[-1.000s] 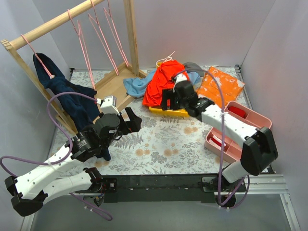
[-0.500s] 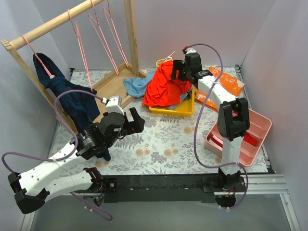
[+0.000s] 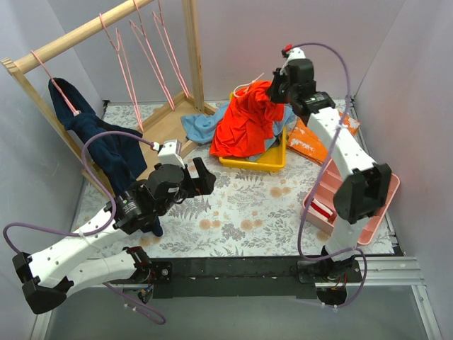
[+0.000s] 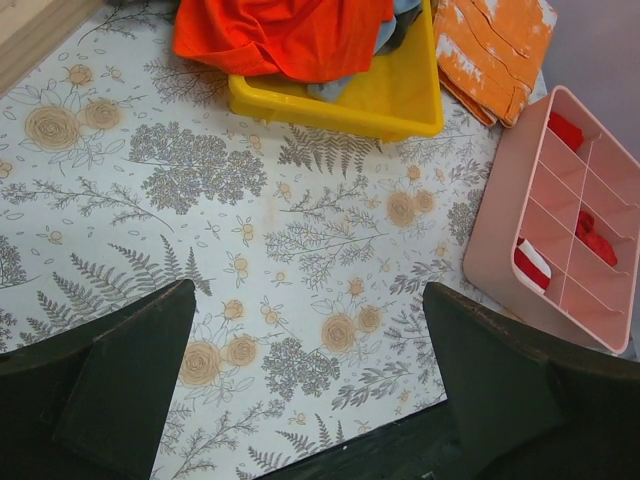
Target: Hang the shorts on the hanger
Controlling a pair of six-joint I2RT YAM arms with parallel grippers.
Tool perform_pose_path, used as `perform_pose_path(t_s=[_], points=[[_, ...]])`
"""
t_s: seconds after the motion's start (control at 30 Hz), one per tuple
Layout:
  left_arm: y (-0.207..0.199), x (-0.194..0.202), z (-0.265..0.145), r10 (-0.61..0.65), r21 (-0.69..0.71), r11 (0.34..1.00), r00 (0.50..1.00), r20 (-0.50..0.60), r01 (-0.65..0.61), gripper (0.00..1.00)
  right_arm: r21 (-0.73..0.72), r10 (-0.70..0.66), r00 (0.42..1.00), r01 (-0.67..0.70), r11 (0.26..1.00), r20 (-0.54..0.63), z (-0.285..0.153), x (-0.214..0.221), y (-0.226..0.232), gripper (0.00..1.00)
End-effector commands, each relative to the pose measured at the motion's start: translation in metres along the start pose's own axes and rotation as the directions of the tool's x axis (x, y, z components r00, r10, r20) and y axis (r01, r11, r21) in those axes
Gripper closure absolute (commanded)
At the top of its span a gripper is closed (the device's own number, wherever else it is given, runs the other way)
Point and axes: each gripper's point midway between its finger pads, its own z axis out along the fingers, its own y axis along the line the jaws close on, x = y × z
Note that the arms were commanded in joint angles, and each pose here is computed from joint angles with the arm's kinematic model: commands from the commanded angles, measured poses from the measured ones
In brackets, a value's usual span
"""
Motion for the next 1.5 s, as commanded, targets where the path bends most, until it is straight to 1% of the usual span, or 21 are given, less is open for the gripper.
perform_pose_path(t_s=[0.0,0.13,0.23,0.3,0.4,0.47,0.5,0.53,0.57,0.6,0.67,0.7,0.77,0.8,0.9,1.07,1.23,1.27,1.3,1.33,1.47], points=[[-0.011,-0.021,-0.014,-0.004,0.052,0.999,0.999,0.046,0.002,0.02,-0.102,-0.005,0.956,0.037,0.994,0.295,-0.125,-0.105,0.043,0.99],[-0.018,-0.03,-0.02,0.009,0.088,0.996,0.998,0.07,-0.015,0.02,-0.163,-0.002,0.939,0.062,0.985,0.345,-0.19,-0.111,0.068,0.99],[-0.023,-0.036,-0.023,0.01,0.106,0.994,0.997,0.079,-0.018,0.02,-0.208,-0.013,0.945,0.086,0.974,0.328,-0.223,-0.089,0.094,0.99],[-0.025,-0.034,-0.02,0.024,0.1,0.994,0.998,0.063,-0.03,0.02,-0.244,-0.021,0.958,0.094,0.965,0.286,-0.229,-0.064,0.114,0.99],[-0.025,-0.03,-0.018,0.03,0.097,0.995,0.998,0.047,-0.034,0.02,-0.261,-0.035,0.984,0.08,0.962,0.173,-0.213,-0.003,0.123,0.99],[-0.023,-0.024,-0.015,0.03,0.097,0.995,0.999,0.037,-0.033,0.02,-0.272,-0.051,0.997,0.066,0.96,0.061,-0.187,0.047,0.125,0.98],[-0.024,-0.022,-0.015,0.029,0.105,0.994,0.999,0.033,-0.033,0.02,-0.284,-0.073,0.997,0.069,0.956,-0.003,-0.173,0.069,0.128,0.91],[-0.024,-0.017,-0.013,0.033,0.112,0.993,0.999,0.02,-0.036,0.02,-0.283,-0.084,0.996,0.07,0.957,-0.039,-0.166,0.083,0.127,0.79],[-0.022,-0.009,-0.009,0.044,0.111,0.993,0.999,0.001,-0.044,0.02,-0.285,-0.1,0.992,0.075,0.956,-0.075,-0.157,0.103,0.123,0.44],[-0.022,-0.004,-0.007,0.047,0.12,0.992,0.999,-0.005,-0.046,0.02,-0.286,-0.109,0.99,0.08,0.955,-0.087,-0.156,0.109,0.122,0.33],[-0.017,0.019,0.002,0.065,0.125,0.991,0.996,-0.063,-0.056,0.02,-0.267,-0.114,0.988,0.082,0.96,-0.108,-0.157,0.127,0.111,0.2],[-0.017,0.027,0.004,0.056,0.136,0.99,0.995,-0.084,-0.044,0.02,-0.264,-0.106,0.99,0.077,0.961,-0.096,-0.165,0.129,0.105,0.18],[-0.018,0.05,0.01,0.058,0.161,0.986,0.987,-0.152,-0.034,0.02,-0.236,-0.097,0.988,0.066,0.969,-0.123,-0.17,0.144,0.093,0.17],[-0.017,0.061,0.014,0.061,0.171,0.985,0.983,-0.173,-0.031,0.02,-0.205,-0.086,0.984,0.053,0.977,-0.157,-0.173,0.163,0.081,0.17],[-0.024,0.078,0.026,0.076,0.211,0.977,0.974,-0.216,-0.029,0.09,-0.089,-0.032,0.986,0.017,0.996,-0.165,-0.18,0.19,0.047,0.2],[-0.043,0.091,0.052,0.13,0.222,0.972,0.958,-0.255,-0.073,0.31,0.039,0.001,0.985,0.006,0.999,-0.173,-0.184,0.208,0.014,0.33],[-0.059,0.108,0.07,0.209,0.221,0.963,0.943,-0.258,-0.153,0.33,0.093,0.014,0.983,0.003,0.996,-0.182,-0.189,0.222,-0.005,0.36],[-0.067,0.11,0.071,0.23,0.228,0.958,0.94,-0.253,-0.173,0.31,0.098,0.018,0.983,0.0,0.995,-0.181,-0.19,0.223,-0.007,0.36],[-0.067,0.113,0.074,0.26,0.223,0.953,0.932,-0.251,-0.206,0.24,0.103,0.024,0.983,-0.005,0.995,-0.18,-0.19,0.224,-0.01,0.35],[-0.062,0.119,0.084,0.279,0.182,0.954,0.926,-0.255,-0.238,0.21,0.105,0.026,0.983,-0.007,0.995,-0.184,-0.19,0.225,-0.011,0.34],[-0.059,0.123,0.109,0.312,0.101,0.95,0.919,-0.242,-0.296,0.18,0.102,0.037,0.977,-0.016,0.995,-0.211,-0.188,0.24,-0.014,0.33]])
